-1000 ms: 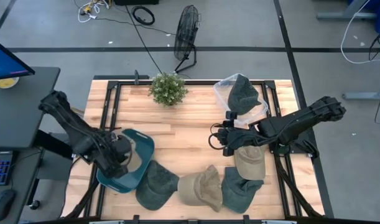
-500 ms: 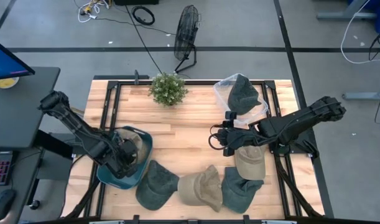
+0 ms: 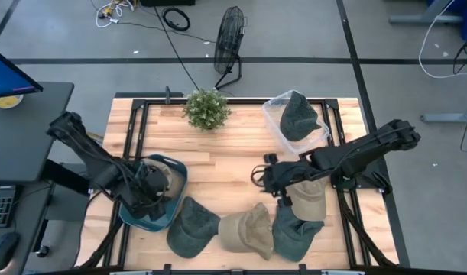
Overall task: Pick & Place hat
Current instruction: Put the left brown cap into the blue bin
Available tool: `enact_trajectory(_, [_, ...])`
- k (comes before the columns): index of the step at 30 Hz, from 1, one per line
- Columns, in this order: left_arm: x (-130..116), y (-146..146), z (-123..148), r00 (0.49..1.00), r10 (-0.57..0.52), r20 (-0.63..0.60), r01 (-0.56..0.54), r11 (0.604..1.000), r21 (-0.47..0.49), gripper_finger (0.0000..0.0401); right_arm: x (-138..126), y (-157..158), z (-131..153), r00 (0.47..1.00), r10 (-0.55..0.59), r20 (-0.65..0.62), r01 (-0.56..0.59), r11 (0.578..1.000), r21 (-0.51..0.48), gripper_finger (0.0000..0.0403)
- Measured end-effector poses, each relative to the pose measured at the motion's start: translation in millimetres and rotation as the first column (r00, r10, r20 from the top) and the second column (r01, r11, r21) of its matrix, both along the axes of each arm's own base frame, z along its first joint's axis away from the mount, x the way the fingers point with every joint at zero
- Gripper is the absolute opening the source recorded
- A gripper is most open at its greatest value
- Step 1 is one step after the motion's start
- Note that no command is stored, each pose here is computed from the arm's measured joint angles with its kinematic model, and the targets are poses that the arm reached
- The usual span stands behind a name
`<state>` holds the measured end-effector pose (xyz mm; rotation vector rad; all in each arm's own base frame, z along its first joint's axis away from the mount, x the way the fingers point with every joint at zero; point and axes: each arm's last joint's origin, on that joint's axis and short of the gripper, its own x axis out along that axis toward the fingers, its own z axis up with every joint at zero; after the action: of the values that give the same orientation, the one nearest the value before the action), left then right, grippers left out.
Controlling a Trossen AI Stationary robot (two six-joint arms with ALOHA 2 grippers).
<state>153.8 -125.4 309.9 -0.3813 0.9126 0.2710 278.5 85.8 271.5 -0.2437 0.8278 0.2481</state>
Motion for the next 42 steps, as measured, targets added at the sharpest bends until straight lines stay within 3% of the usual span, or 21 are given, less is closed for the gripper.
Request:
enact_trajectory(5, [7, -1, 7, 0.993, -0.060, 0.102, 0.047, 0.992, 0.120, 0.0171, 16, 18, -30, 0.990, 0.104, -0.093, -0.099, 0.993, 0.057, 0.0201])
enact_trajectory(12, [26, -4, -4, 0.992, -0.107, 0.062, 0.090, 0.967, 0.237, 0.0172, 37, 36, -75, 0.971, 0.181, -0.156, -0.180, 0.983, 0.016, 0.0247])
enact_trajectory(21, [46, -1, -19, 0.998, -0.061, -0.003, 0.059, 0.956, 0.288, 0.0172, 50, 40, -106, 0.940, 0.268, -0.210, -0.246, 0.962, 0.121, 0.0242])
enact_trajectory(30, [63, -4, -31, 1.000, -0.030, -0.006, 0.031, 0.957, 0.289, 0.0172, 53, 39, -121, 0.927, 0.290, -0.240, -0.278, 0.957, 0.083, 0.0181])
enact_trajectory(38, [85, -7, -32, 0.994, 0.008, 0.113, -0.032, 0.977, 0.213, 0.0172, 49, 32, -104, 0.936, 0.278, -0.218, -0.278, 0.960, 0.031, 0.0015])
enact_trajectory(42, [97, -3, -28, 0.981, 0.040, 0.188, -0.073, 0.983, 0.170, 0.0172, 48, 21, -85, 0.983, 0.118, -0.137, -0.137, 0.981, -0.137, 0.0031])
